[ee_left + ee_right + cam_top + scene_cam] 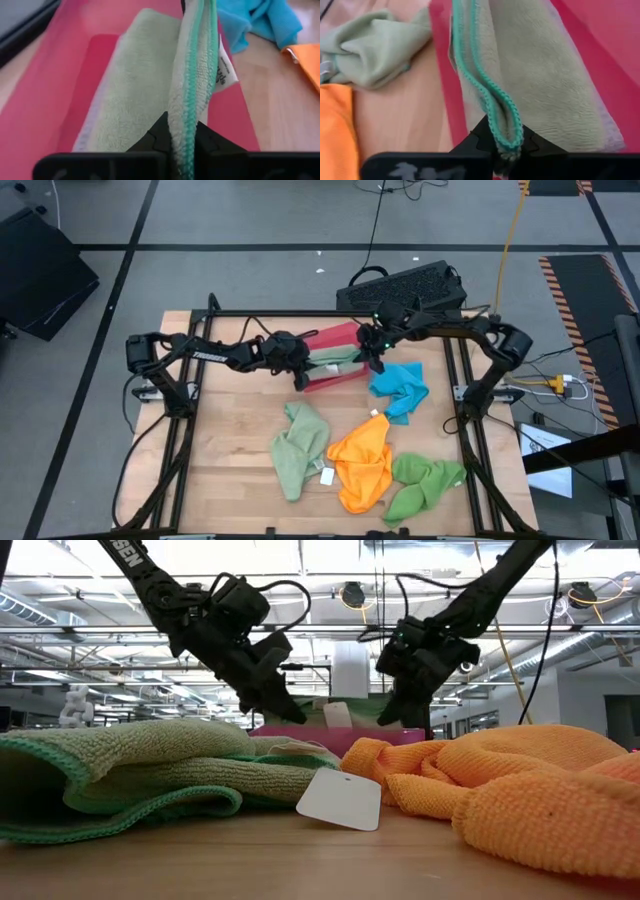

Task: Fold microfiber towels
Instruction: Put the folded light green cloth into the red bin

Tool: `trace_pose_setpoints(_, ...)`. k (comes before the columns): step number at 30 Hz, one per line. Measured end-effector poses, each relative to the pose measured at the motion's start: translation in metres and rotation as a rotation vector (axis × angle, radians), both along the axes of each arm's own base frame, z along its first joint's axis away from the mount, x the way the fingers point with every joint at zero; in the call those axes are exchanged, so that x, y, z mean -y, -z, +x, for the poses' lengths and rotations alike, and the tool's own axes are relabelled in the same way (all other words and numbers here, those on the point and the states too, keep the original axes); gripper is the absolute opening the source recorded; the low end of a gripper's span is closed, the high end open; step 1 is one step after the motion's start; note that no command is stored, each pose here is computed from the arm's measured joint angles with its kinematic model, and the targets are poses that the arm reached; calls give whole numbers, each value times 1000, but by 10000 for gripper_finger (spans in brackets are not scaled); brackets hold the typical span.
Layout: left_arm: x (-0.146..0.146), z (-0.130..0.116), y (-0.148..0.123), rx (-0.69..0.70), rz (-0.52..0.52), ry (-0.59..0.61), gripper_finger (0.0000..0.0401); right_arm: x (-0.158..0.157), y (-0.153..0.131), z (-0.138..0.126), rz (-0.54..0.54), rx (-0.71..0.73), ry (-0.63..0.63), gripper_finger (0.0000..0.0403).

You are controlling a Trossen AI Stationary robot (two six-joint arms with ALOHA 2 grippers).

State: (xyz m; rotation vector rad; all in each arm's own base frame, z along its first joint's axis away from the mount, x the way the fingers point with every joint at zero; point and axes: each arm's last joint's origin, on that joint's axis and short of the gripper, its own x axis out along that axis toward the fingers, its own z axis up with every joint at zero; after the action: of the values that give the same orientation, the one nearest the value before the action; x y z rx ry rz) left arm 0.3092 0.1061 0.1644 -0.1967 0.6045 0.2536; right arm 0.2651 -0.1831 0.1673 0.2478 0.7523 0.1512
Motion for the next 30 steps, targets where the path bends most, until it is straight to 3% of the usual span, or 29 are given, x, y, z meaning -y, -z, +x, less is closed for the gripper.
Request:
trace_pose_setpoints(6,-2,-1,1,-20,30,-65,32,6,1,5,-58,-30,43,58)
trace_pose_setpoints(17,-5,-3,2,-47,70,-173,137,13,-8,11,-201,-77,142,166)
trace_pose_setpoints(23,-6,-4,2,-57,79,-186,167,10,-7,15,-313,-129,173,185)
trace_pose_setpoints(30,-6,-4,-5,-34,110,-200,170,10,-17,19,-395,-77,165,189)
